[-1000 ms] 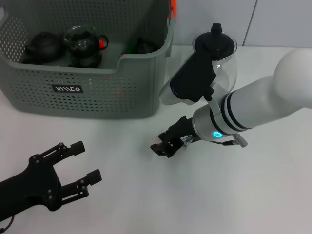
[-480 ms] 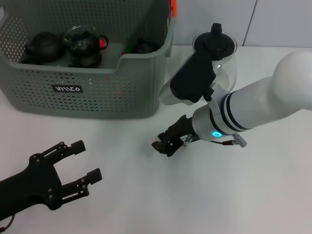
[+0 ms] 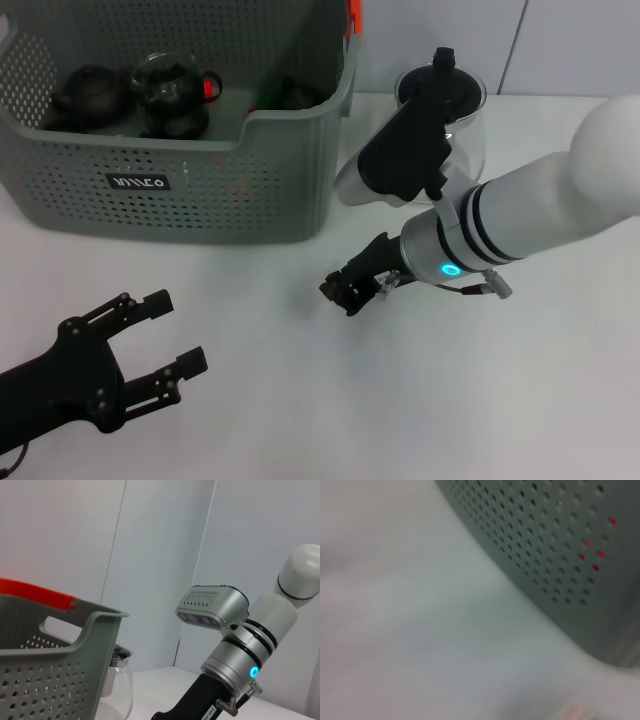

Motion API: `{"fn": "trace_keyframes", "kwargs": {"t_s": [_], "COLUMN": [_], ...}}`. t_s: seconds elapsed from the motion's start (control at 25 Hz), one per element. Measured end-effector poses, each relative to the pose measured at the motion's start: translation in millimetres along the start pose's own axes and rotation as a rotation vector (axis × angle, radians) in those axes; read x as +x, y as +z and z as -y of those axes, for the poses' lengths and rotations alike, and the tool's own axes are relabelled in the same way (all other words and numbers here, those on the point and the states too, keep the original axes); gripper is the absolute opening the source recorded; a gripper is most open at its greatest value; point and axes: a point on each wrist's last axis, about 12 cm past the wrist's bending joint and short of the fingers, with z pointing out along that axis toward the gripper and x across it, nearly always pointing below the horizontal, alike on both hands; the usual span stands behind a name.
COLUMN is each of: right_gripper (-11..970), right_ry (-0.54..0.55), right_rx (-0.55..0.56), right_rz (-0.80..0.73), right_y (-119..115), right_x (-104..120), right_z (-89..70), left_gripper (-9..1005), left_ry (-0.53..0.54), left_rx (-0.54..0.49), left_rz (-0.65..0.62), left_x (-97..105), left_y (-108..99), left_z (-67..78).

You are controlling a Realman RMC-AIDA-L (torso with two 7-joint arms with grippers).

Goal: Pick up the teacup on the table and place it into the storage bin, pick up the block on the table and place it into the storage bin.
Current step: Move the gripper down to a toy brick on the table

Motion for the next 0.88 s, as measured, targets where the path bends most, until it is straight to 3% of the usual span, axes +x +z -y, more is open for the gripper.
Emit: {"fn": "trace_keyframes", "kwargs": {"t_s": [0.24, 0.56, 0.88], "right_gripper": [32, 3, 4], "right_ry": [0.011, 0.038, 0.024], "right_rx": [-0.008, -0.026, -0.08], "right_rz": [-0.018, -0.006, 0.143], "right_y": [-1, -8, -28], "right_x": [3, 2, -12], "right_z": [1.6, 6.5, 8.5], "left_gripper": [824, 824, 824], "left_ry": [-0.001, -0.001, -0.002], "left_rx": [-0.001, -0.001, -0.003], "left_rz": [-0.001, 0.0, 0.0], "left_x": [0, 0, 1], "left_y": [-1, -1, -1], "left_z": [0.4, 0.3, 0.5]}}
